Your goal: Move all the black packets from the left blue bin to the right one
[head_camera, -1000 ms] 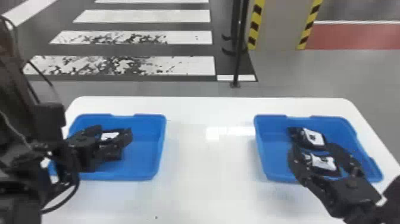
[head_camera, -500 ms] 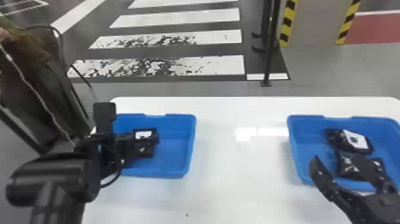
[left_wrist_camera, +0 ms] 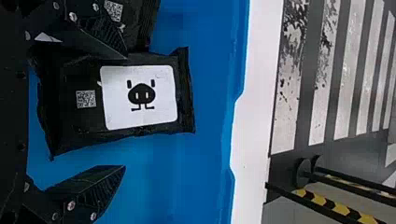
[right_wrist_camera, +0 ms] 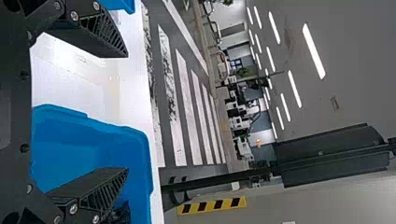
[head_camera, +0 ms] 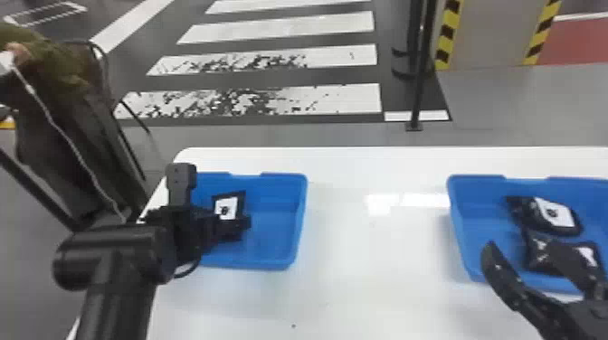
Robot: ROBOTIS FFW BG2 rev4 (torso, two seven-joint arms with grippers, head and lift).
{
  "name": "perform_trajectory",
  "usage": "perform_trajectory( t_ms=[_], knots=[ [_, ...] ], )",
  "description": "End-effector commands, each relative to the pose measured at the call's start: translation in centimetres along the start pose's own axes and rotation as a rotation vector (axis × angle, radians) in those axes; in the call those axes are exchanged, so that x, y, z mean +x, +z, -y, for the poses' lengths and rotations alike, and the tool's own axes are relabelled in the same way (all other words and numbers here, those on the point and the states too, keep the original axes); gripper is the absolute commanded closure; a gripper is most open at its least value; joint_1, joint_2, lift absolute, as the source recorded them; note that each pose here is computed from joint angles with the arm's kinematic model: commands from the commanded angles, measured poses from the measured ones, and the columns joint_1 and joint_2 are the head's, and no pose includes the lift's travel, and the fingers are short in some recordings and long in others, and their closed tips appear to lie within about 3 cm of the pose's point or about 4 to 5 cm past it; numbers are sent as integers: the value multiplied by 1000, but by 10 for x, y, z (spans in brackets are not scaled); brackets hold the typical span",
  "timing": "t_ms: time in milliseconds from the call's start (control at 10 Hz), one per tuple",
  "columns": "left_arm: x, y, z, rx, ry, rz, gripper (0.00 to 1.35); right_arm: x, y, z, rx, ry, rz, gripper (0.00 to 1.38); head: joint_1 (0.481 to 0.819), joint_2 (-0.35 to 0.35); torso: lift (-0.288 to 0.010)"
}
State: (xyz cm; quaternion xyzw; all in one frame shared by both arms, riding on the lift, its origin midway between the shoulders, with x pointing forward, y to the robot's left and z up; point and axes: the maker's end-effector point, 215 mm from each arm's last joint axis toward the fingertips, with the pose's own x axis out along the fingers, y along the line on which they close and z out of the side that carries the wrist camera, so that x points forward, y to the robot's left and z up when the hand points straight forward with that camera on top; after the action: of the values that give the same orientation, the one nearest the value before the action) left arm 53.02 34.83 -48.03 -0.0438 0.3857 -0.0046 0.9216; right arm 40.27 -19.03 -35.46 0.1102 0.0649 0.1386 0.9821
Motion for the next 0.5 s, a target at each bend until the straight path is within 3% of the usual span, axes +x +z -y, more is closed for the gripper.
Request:
perform_trajectory(
  t_ms=[0, 100, 200, 300, 400],
  knots=[
    [9, -1, 1, -11, -4, -25, 355, 1, -1, 0, 3, 1, -1, 170, 695, 187, -140],
    [10, -1, 3, -9, -10, -26, 846, 0, -3, 0, 14, 1, -6, 171, 695, 187, -140],
    [11, -5, 5, -11, -14, -28, 1128, 0, -9, 2, 30, 0, -15, 174, 695, 185, -140],
    [12, -5, 7, 1, -15, -24, 1211, -1, -10, 1, 39, 0, -17, 177, 695, 182, -140],
    [12, -3, 6, 22, -11, -15, 1211, -1, -10, 1, 39, 0, -17, 177, 695, 180, -140]
  ],
)
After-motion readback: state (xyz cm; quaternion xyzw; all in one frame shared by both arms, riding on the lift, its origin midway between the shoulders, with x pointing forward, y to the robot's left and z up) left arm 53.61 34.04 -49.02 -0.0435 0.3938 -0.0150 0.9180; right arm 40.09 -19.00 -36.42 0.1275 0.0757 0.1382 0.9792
